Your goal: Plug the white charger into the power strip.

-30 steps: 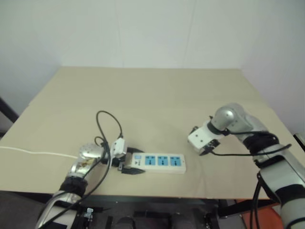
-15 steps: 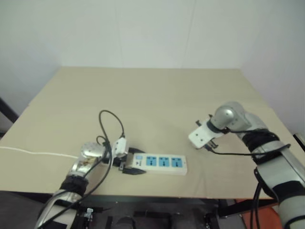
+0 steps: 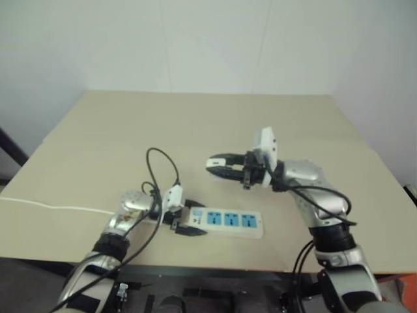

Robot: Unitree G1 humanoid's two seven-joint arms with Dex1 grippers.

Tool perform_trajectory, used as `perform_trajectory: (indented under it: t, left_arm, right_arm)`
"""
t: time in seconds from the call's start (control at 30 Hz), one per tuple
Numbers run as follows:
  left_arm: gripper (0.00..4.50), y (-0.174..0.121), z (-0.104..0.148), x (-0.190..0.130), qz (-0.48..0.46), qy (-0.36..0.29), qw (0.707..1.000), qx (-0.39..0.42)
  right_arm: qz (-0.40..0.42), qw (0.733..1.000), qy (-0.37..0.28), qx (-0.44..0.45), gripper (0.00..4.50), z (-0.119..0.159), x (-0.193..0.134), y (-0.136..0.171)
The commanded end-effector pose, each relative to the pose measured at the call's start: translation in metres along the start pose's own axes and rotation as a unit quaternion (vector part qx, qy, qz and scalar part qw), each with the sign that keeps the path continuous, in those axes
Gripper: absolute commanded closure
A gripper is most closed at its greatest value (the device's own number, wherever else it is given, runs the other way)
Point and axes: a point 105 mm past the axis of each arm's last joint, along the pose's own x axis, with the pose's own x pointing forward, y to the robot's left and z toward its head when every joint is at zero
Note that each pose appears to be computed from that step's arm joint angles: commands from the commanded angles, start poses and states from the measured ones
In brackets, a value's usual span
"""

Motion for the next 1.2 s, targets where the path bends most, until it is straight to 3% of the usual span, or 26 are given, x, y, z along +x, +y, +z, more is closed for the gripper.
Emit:
perform_trajectory:
  t: [0.03,0.4,0.97,1.2]
  left_arm:
    - [1.21,0.004,0.000,0.003,0.016,0.005,1.000,0.002]
    - [1.21,0.000,-0.005,0.003,0.012,0.013,1.000,0.001]
    - [1.21,-0.005,-0.005,0.002,0.013,0.012,1.000,-0.004]
    - [1.21,-0.006,-0.005,0.002,0.012,0.013,1.000,-0.005]
  right_arm:
    - [-0.017,0.999,-0.027,0.009,3.38,0.008,0.000,0.008]
    - [0.025,0.997,-0.019,0.065,3.38,-0.016,-0.004,0.028]
    - [-0.006,0.999,-0.009,0.033,3.38,-0.066,-0.004,0.033]
    - [-0.018,0.999,-0.002,0.030,3.38,-0.071,-0.010,0.028]
